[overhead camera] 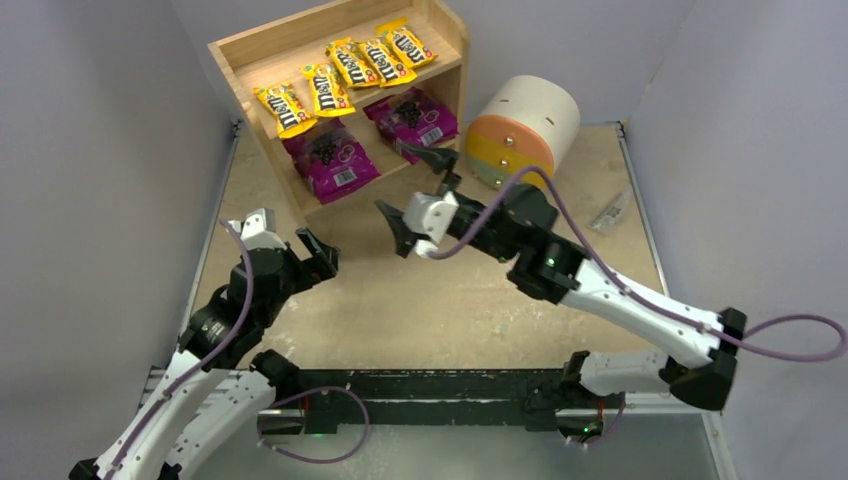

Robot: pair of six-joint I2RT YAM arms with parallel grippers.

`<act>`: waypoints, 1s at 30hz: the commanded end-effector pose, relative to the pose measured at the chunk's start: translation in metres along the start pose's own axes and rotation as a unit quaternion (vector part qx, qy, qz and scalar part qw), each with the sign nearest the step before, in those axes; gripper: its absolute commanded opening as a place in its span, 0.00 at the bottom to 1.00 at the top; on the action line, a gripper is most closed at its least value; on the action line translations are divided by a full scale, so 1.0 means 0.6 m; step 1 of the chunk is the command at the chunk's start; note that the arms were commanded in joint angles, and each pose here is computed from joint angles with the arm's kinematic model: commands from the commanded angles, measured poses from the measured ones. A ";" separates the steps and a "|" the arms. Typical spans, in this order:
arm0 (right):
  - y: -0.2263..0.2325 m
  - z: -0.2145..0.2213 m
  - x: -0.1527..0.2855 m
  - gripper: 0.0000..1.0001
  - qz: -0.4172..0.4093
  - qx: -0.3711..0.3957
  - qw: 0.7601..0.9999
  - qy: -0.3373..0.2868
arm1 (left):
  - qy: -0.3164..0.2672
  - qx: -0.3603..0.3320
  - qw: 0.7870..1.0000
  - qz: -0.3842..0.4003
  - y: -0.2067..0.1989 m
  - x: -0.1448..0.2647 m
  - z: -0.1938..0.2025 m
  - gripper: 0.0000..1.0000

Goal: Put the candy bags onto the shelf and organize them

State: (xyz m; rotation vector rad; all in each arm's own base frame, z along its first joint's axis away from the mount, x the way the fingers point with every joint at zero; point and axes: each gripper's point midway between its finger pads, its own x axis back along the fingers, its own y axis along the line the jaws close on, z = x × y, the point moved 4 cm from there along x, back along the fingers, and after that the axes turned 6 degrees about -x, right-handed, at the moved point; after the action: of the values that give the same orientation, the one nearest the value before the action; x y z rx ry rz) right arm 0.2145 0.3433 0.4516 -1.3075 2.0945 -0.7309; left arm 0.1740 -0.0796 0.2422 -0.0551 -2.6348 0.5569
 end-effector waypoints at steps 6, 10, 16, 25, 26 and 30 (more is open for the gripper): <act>0.055 0.178 0.162 0.99 0.298 -0.370 0.864 0.167 | 0.003 0.003 1.000 0.007 -0.014 -0.031 0.005 1.00; 0.096 0.316 0.235 0.99 0.388 -0.479 0.736 0.281 | 0.011 -0.002 1.000 -0.014 -0.006 -0.042 0.014 1.00; 0.120 0.410 0.319 0.99 0.452 -0.528 0.650 0.307 | 0.017 -0.001 0.999 -0.042 0.007 -0.052 0.025 1.00; 0.097 0.409 0.353 0.99 0.501 -0.505 0.643 0.285 | 0.015 0.016 0.997 -0.072 0.026 -0.055 0.037 1.00; 0.095 0.407 0.353 0.99 0.501 -0.504 0.645 0.282 | 0.014 0.016 0.997 -0.073 0.025 -0.055 0.035 1.00; 0.096 0.405 0.357 0.99 0.500 -0.501 0.652 0.272 | 0.007 0.019 0.997 -0.079 0.026 -0.054 0.030 1.00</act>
State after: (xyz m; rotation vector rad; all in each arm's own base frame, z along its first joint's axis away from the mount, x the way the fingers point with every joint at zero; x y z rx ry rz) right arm 0.2697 0.1363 0.1982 -0.0005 3.4072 0.7212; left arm 0.1904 -0.0810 0.2000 0.0995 -2.5530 0.5066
